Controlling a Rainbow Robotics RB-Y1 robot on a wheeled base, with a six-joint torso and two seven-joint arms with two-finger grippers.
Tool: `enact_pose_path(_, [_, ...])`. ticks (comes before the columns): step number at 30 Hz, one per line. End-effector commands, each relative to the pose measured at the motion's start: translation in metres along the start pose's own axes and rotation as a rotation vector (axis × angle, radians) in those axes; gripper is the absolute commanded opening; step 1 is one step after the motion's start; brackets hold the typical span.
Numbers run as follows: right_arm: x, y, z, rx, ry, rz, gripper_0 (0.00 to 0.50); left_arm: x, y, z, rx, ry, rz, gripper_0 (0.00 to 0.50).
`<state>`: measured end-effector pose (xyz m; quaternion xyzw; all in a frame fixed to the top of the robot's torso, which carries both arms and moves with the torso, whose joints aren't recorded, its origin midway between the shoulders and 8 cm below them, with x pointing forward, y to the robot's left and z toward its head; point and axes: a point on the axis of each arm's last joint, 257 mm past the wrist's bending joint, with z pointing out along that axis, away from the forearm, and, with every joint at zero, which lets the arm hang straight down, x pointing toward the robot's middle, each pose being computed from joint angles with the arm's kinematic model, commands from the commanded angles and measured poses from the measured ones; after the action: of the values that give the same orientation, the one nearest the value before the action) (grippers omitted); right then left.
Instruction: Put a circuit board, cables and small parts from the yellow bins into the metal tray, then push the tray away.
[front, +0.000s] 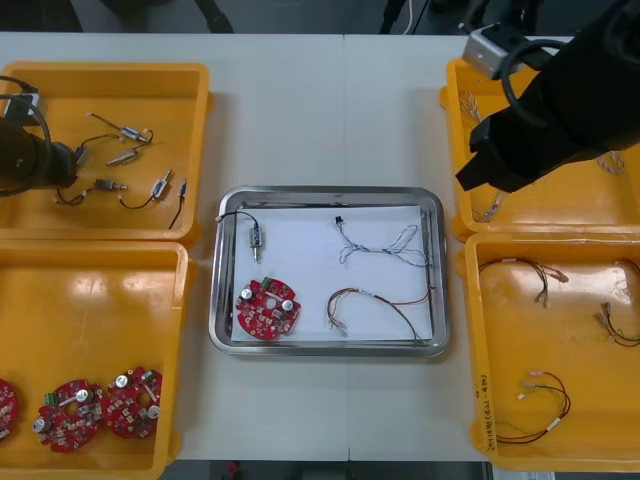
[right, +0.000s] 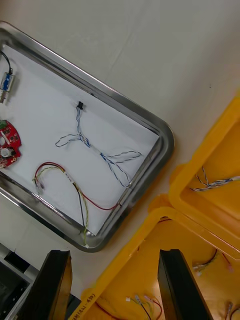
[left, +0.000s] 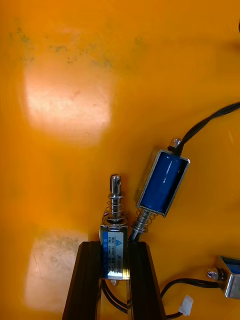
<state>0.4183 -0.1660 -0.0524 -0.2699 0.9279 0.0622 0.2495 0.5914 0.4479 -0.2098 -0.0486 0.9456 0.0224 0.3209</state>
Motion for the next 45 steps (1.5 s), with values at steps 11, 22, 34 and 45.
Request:
enact_pose_path(11, [0.051, -0.097, -0.046, 0.162, -0.050, 0.389, 0.500, -0.018, 0.013, -0.058, -0.001, 0.027, 0.104, 0.000])
enact_pose_path(22, [0.103, -0.133, -0.049, 0.201, -0.037, 0.531, 0.500, -0.016, 0.009, -0.095, -0.016, 0.069, 0.123, 0.000])
enact_pose_path(34, [0.150, -0.149, -0.030, 0.294, 0.029, 0.578, 0.500, 0.001, -0.033, -0.141, -0.011, 0.131, 0.078, 0.000])
enact_pose_path(45, [0.159, -0.151, -0.016, 0.297, 0.034, 0.611, 0.500, -0.010, -0.119, -0.164, 0.028, 0.008, 0.027, 0.000])
